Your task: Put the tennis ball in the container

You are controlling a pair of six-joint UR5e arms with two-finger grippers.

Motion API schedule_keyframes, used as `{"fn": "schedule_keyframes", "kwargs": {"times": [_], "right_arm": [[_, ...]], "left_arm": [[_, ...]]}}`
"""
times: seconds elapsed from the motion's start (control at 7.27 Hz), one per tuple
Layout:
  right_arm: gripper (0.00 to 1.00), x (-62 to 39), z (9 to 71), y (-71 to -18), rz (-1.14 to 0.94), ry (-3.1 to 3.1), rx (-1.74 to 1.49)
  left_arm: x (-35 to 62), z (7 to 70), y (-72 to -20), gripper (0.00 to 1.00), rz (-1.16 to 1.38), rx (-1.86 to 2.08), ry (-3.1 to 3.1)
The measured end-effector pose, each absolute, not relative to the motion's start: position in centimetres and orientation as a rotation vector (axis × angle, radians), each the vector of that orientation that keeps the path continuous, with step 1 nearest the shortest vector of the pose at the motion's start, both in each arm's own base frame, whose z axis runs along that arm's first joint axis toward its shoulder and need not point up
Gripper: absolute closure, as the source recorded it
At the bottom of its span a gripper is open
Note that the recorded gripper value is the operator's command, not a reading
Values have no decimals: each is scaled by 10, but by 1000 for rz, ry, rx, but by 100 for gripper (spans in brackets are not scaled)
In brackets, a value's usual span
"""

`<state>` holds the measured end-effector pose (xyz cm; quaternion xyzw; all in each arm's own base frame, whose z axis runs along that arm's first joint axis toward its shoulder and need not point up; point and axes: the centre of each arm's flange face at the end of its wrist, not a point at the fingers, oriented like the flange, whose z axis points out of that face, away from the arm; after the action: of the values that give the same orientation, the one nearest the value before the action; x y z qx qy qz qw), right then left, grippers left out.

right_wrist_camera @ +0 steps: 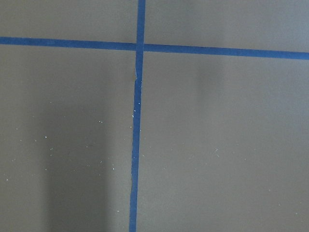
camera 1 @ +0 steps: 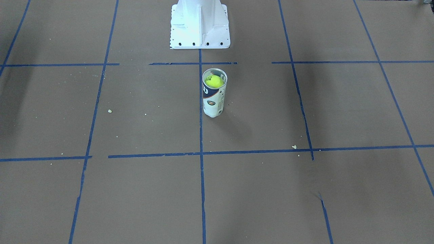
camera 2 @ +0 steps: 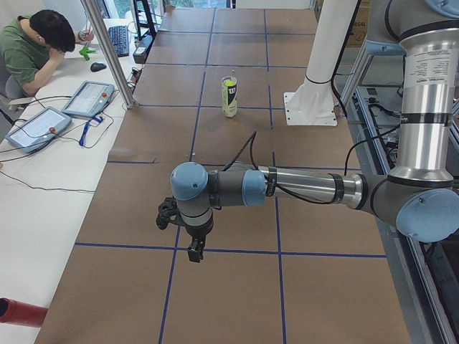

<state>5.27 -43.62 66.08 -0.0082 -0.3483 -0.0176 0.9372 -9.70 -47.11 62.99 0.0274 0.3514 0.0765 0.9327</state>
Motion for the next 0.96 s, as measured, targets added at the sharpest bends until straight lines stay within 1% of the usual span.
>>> {"fn": "schedule_keyframes", "kwargs": {"times": [0.96], "right_arm": [[0,53,661,-436,-36,-712,-18]], "left_arm": [[-96,624,-472,0,172,72,720]]}}
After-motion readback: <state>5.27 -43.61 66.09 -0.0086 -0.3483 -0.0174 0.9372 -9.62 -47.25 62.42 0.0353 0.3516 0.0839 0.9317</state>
